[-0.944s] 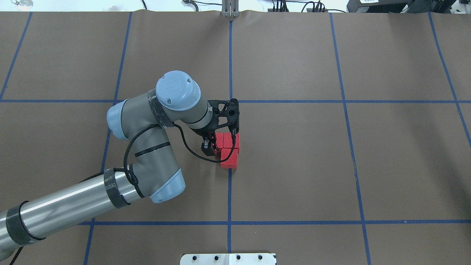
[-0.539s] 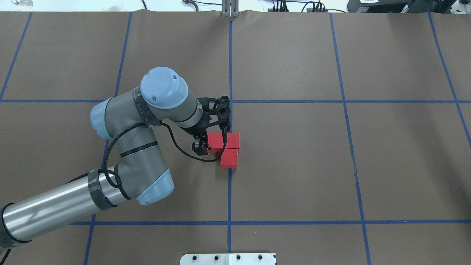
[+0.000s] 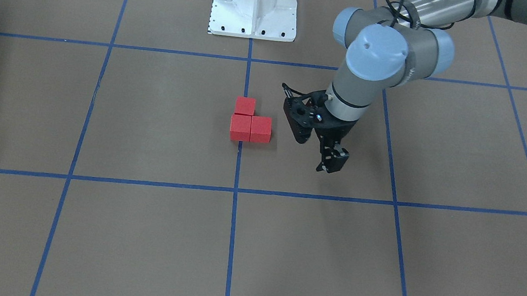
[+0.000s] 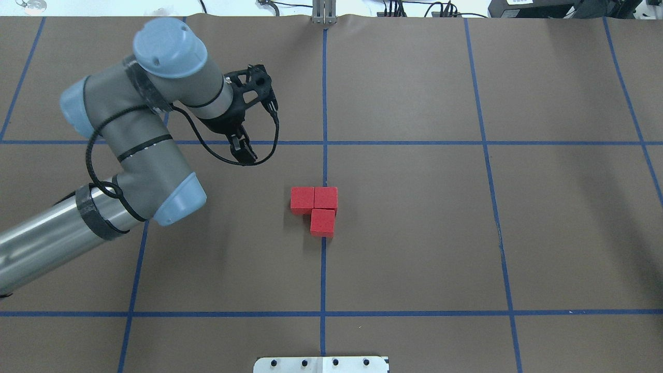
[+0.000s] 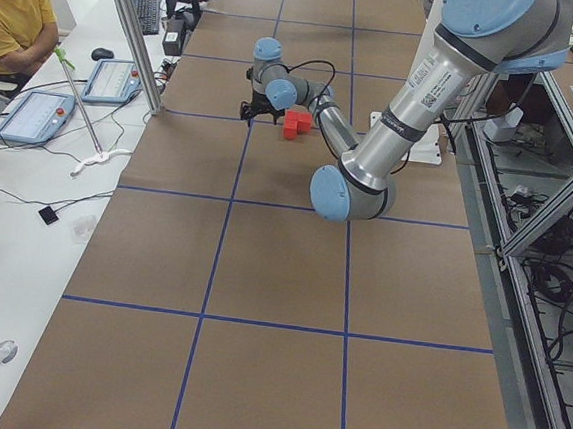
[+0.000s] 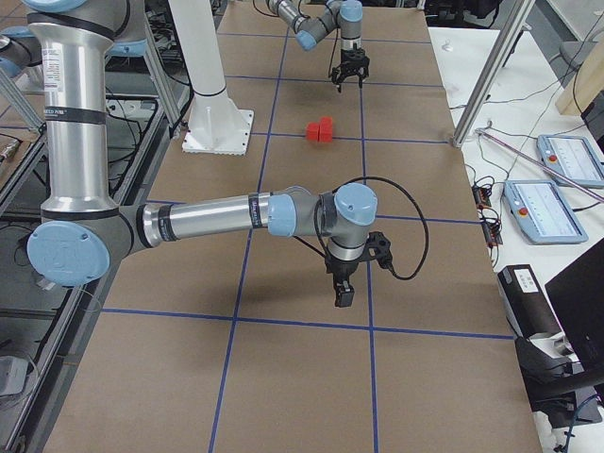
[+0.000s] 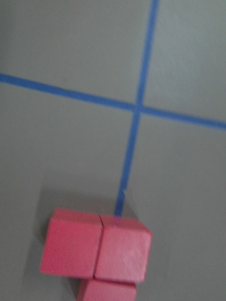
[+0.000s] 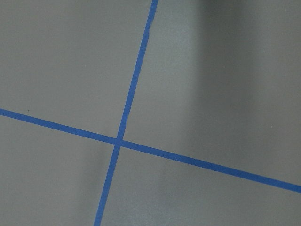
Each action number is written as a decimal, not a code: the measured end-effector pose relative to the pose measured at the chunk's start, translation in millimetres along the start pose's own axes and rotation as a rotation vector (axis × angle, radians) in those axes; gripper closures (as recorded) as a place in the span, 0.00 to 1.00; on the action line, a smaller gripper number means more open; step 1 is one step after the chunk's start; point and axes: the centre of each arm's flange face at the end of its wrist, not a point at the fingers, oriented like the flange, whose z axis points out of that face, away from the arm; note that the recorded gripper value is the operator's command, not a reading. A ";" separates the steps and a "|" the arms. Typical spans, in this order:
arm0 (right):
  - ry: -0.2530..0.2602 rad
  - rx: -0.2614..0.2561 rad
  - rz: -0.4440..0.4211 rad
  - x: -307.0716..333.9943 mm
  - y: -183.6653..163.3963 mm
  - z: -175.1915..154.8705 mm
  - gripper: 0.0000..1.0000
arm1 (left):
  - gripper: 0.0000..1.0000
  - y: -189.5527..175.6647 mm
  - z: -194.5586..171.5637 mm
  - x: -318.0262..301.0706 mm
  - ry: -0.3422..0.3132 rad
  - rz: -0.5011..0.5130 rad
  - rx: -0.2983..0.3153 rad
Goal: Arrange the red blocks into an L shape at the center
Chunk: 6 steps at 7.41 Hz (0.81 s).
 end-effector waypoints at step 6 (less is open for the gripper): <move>-0.002 -0.027 0.021 8.1 17.3 12.3 0.00 | 0.00 342.4 -87.3 -218.9 -0.035 -0.869 -0.100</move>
